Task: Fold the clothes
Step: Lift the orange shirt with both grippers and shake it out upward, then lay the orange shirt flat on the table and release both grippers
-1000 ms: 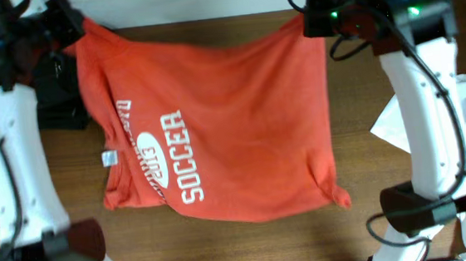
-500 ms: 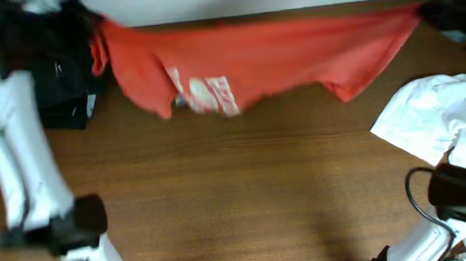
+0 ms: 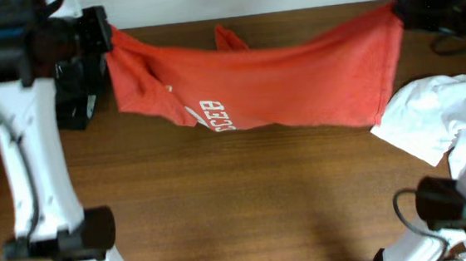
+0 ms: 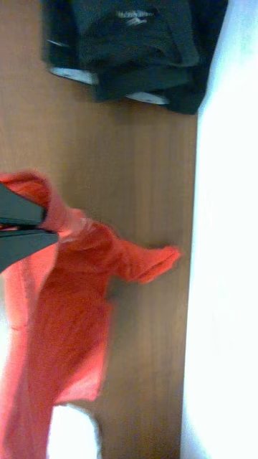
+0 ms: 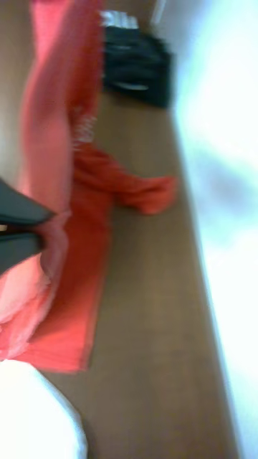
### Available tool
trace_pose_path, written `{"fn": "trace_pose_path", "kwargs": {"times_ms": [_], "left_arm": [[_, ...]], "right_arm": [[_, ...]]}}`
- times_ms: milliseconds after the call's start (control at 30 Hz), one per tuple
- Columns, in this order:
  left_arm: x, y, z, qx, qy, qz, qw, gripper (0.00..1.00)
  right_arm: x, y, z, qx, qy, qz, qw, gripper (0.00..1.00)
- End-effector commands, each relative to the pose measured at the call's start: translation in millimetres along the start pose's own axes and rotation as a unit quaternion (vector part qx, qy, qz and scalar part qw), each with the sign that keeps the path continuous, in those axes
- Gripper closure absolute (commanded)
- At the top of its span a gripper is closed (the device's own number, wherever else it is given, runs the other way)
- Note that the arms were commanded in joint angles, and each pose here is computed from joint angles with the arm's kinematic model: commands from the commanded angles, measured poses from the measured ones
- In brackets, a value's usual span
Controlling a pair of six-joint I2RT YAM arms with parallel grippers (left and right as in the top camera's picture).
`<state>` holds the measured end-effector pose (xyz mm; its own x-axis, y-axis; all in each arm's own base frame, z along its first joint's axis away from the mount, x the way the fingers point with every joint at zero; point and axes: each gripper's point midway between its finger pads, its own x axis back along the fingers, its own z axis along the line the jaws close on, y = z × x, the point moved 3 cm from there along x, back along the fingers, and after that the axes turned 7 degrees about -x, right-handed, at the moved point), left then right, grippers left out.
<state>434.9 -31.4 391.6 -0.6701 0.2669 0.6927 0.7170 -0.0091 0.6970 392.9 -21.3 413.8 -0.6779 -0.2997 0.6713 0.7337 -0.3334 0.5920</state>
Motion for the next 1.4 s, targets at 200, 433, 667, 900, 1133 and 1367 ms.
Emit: {"fn": "trace_pose_path", "kwargs": {"times_ms": [200,433,667,900,1133,1367], "left_arm": [[202.1,149.2,-12.3,-0.093,0.058,-0.462,0.880,0.99],[25.2,40.8,45.2,-0.011,0.059,-0.086,0.994,1.00],[4.5,-58.0,65.5,0.052,0.108,0.145,0.982,0.99],[91.0,-113.9,13.9,0.066,0.068,0.136,0.986,0.99],[112.9,-225.8,-7.0,0.101,0.059,0.212,0.970,0.81],[95.3,-214.1,0.7,0.089,0.059,0.190,0.976,0.21]], "right_arm": [[137.8,87.3,21.1,-0.005,0.023,-0.308,0.951,0.96],[35.1,10.4,-13.1,0.002,-0.056,-0.040,0.998,0.96],[-3.0,-56.2,7.4,0.008,-0.090,0.098,0.991,0.96],[42.8,-118.0,-42.6,-0.037,-0.193,0.128,0.972,0.96],[94.5,-157.1,-31.5,-0.043,-0.189,0.076,0.978,0.52],[94.5,-157.4,-30.6,-0.042,-0.188,0.076,0.978,0.17]]}}
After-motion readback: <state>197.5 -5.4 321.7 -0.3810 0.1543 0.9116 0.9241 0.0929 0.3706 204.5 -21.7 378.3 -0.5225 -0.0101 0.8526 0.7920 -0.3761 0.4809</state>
